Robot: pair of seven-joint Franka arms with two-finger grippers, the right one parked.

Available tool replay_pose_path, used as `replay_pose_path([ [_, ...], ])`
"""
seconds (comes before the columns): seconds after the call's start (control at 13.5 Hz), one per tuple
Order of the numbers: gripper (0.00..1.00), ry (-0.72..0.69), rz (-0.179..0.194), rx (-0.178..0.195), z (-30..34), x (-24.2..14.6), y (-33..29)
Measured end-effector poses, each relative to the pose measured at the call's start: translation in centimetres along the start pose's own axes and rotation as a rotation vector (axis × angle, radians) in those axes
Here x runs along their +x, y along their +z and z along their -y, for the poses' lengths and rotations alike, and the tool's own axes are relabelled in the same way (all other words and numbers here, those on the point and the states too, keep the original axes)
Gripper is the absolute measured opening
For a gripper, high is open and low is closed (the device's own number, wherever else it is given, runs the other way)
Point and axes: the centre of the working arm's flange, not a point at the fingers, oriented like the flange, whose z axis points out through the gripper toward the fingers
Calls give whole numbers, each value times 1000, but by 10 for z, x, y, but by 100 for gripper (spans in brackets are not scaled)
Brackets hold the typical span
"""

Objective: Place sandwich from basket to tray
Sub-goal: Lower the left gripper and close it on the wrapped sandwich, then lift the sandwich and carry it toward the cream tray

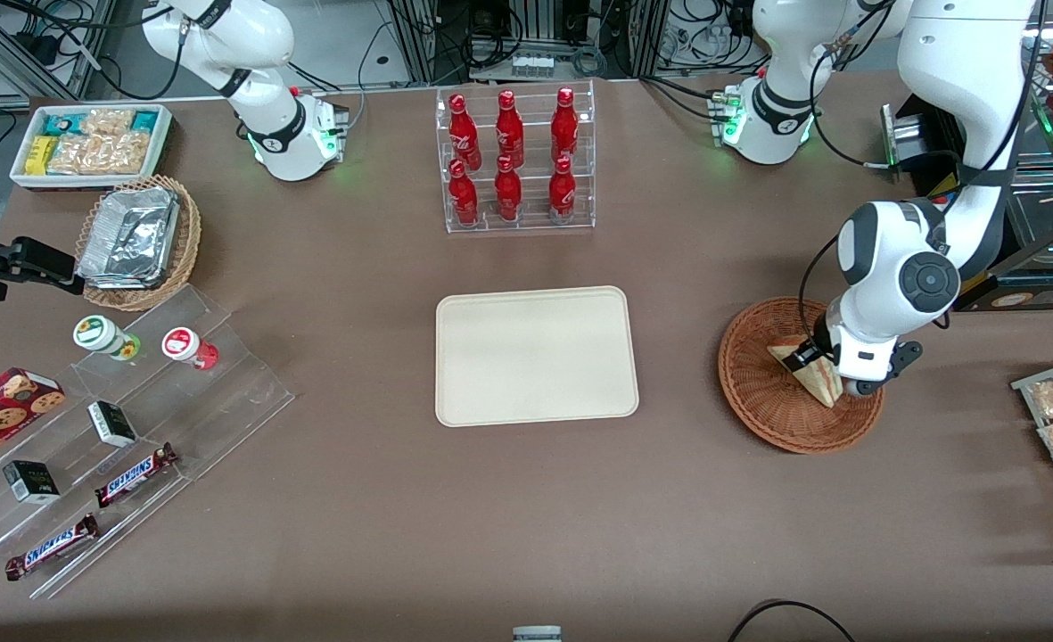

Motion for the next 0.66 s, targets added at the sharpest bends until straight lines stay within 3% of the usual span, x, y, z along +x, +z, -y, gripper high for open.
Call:
replay_pose_path([
  [0.07, 50, 0, 2, 2, 0, 0, 0],
  [0.22, 35, 2, 11, 10, 1, -1, 1],
  [0.66, 22, 136, 69, 58, -15, -3, -57],
])
